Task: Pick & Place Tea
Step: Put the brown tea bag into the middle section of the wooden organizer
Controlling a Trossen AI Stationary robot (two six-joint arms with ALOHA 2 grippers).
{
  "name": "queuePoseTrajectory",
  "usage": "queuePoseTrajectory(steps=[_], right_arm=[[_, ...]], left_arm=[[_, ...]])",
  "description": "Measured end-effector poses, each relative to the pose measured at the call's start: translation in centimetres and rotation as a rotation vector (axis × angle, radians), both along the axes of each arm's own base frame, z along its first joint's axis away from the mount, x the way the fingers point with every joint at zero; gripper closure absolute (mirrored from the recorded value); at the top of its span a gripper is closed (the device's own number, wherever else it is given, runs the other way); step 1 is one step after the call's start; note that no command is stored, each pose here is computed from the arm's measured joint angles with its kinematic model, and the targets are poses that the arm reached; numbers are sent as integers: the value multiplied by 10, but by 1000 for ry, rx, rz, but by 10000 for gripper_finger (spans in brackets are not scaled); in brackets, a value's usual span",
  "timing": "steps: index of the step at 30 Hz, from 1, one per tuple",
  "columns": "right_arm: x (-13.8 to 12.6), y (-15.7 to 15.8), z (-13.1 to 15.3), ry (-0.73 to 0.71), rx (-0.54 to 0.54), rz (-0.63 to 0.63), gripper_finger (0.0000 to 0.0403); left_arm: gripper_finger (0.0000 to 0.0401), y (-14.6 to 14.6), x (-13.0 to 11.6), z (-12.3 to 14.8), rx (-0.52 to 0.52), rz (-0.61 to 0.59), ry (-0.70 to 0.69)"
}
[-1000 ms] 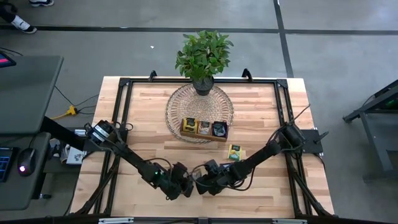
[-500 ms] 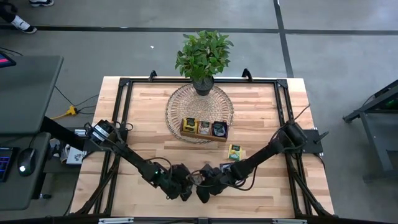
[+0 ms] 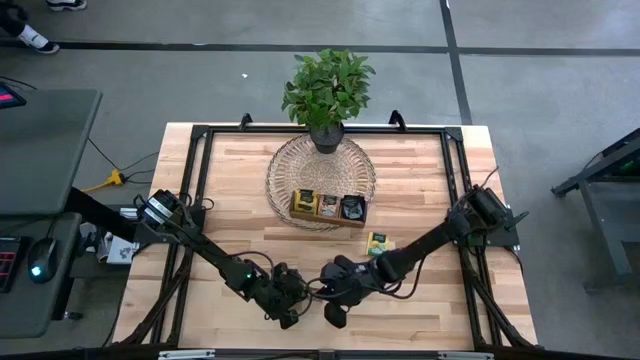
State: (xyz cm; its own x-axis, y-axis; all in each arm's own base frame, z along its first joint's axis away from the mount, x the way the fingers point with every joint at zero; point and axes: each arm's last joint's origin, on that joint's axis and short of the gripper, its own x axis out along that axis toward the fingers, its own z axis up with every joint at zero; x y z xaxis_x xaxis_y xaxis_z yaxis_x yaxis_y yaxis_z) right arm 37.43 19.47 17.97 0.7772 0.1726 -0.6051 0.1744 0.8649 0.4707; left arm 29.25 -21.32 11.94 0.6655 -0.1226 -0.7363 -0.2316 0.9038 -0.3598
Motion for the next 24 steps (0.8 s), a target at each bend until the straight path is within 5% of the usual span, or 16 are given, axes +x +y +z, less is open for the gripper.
queuePoseTrajectory(steps=[15,24], right_arm=[[20,-33,4,-11,83,152,232],[23,-41,5,-14,107,192,217]], left_arm=[[401,0,5,6,34,-136,41],[401,4,22,73,321,-351,267]])
